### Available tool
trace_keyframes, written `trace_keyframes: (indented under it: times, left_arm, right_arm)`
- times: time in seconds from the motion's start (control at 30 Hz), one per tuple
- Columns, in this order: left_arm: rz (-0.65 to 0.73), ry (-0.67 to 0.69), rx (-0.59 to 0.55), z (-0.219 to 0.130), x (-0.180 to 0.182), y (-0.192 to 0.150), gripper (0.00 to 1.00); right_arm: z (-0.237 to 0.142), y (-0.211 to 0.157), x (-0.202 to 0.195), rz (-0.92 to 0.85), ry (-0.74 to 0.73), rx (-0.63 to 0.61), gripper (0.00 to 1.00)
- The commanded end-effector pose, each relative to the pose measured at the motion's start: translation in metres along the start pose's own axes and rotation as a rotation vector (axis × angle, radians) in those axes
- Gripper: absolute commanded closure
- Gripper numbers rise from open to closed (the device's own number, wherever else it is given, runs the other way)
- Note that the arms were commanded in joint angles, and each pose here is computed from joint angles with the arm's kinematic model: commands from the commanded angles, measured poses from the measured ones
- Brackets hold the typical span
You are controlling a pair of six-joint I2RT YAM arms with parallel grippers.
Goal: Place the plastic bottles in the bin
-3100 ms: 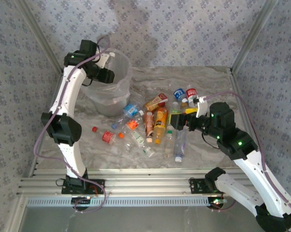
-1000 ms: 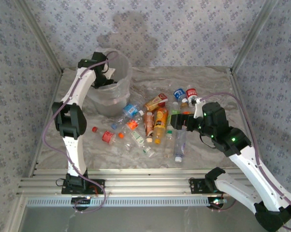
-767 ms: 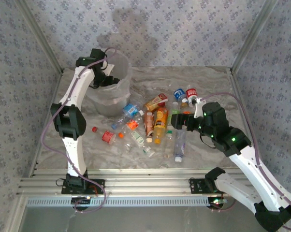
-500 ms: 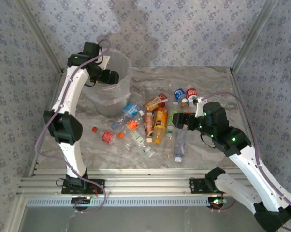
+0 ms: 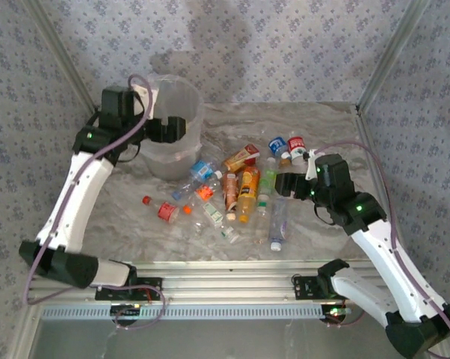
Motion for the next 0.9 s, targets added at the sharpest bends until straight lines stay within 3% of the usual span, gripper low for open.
trace_keyframes:
  times: [0.0,0.13,0.27,0.47,0.87]
  left_arm:
    - [0.095,-0.227,-0.163,-0.023,-0.037,0.001,0.00]
    - [0.153,-0.389,-0.200,-0.031,-0.068,-0.027,0.00]
    - [0.169,-0.477,-0.124,-0.015,-0.085,-0.057,0.00]
    - [0.190,-0.520,-0.026,0.000,-0.098,-0.082,0.00]
    - [0.188,-0.520,0.061,0.016,-0.106,-0.096,0.00]
  right_arm:
    - [0.007,-0.007,-0.009,0.012,-0.013,0.081,0.19]
    - [0.021,-0.005,-0.019,0.028,-0.037,0.140,0.23]
    - [0.040,-0.003,-0.029,0.032,-0.073,0.189,0.24]
    - [0.075,-0.001,-0.045,0.017,-0.110,0.270,0.24]
    - [0.141,-0.016,-0.073,-0.085,-0.219,0.418,0.16]
Point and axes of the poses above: each hand's point on the last joint's axis, 136 mm out from that joint toward the fingers, its own z axis out along the fingers, its own x axis along the line the jaws close on, y = z × x, the point moved 9 cm from there along -z, back along the fingers, and after that the axes turned 6 degrees about -z, right-handed, at the moved point
